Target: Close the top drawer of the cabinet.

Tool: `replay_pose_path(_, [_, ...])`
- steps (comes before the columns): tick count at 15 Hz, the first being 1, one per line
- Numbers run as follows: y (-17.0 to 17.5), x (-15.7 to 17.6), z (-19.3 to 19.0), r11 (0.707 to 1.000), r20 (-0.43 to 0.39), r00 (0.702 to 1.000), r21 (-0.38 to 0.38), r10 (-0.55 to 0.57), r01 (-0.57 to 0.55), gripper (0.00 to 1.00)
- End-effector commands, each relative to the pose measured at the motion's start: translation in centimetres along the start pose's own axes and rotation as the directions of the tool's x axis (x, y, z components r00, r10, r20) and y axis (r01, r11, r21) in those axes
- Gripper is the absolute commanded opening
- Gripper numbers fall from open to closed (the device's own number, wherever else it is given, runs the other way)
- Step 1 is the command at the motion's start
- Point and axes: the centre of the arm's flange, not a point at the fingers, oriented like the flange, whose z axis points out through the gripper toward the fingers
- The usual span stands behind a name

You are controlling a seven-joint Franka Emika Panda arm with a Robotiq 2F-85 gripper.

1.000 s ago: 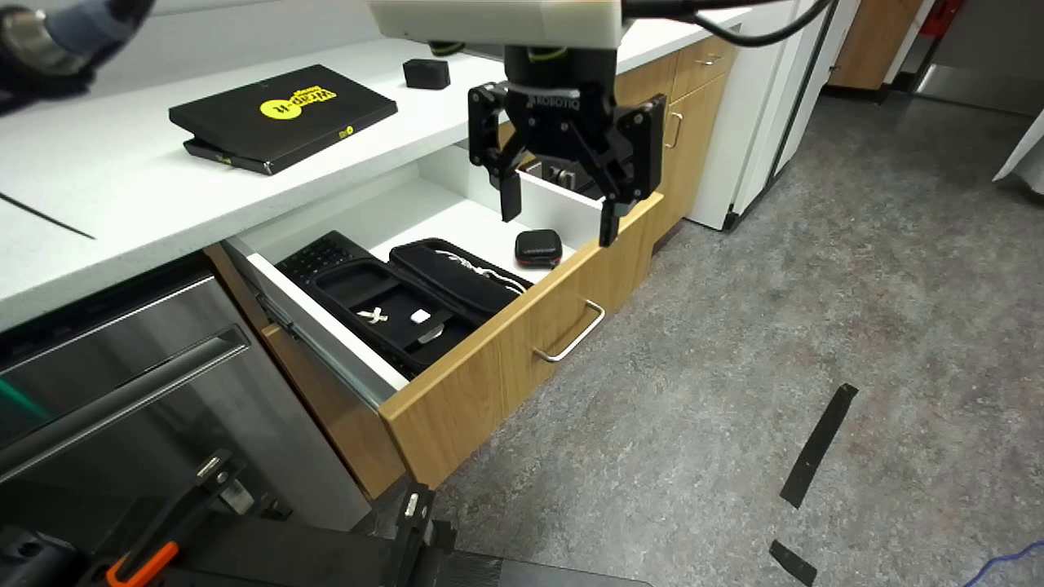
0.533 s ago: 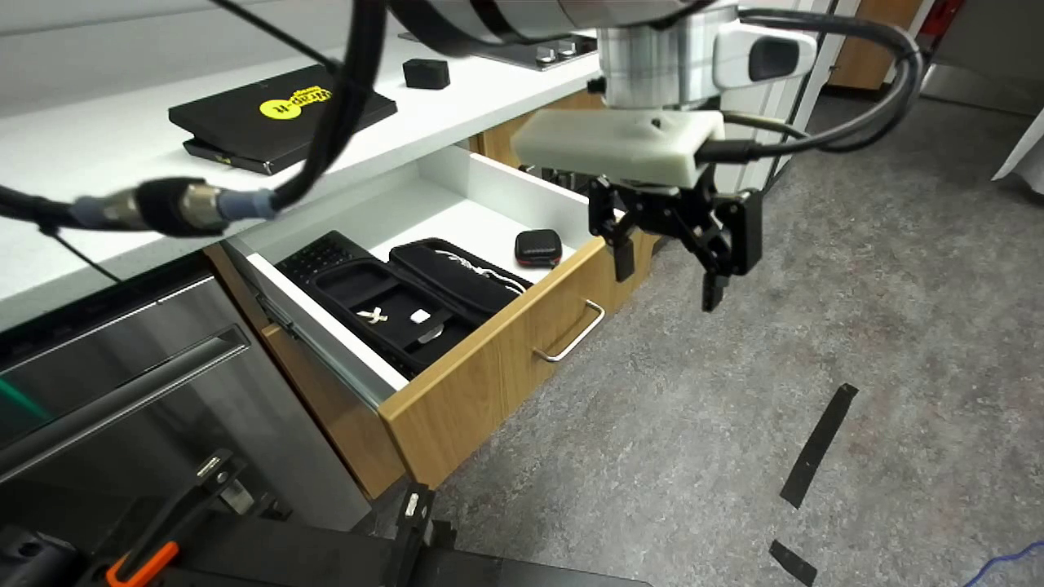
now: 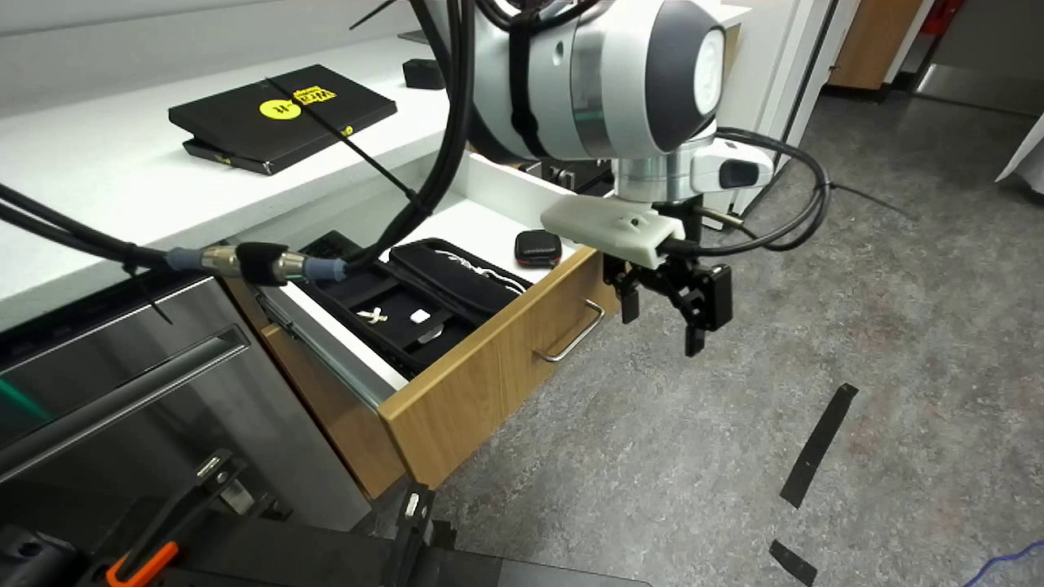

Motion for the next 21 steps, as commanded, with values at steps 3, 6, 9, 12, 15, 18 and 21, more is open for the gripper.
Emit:
replay_pose_path(3, [-7.8, -0.1, -1.6, 0.970, 0.136, 0.983, 0.226, -0.125, 0.093, 1.00])
replay_pose_path(6, [-13.3, -0.5, -2.7, 0.937, 0.156, 0.966, 0.315, -0.209, 0.152, 1.00])
replay_pose_path(9, [-13.3, -2.2, -3.3, 0.944, 0.142, 0.970, 0.295, -0.199, 0.151, 1.00])
replay_pose_path(12, [-12.8, -2.2, -3.0, 0.948, 0.146, 0.970, 0.283, -0.193, 0.146, 1.00])
replay_pose_path(15, [-12.6, -1.3, -2.4, 0.949, 0.154, 0.974, 0.293, -0.169, 0.118, 1.00])
replay_pose_path(18, [-15.7, 1.0, 0.1, 0.930, 0.208, 0.971, 0.367, -0.116, 0.033, 1.00])
replay_pose_path(21, [-18.5, 1.2, 2.0, 0.906, 0.257, 0.963, 0.422, -0.087, -0.030, 1.00])
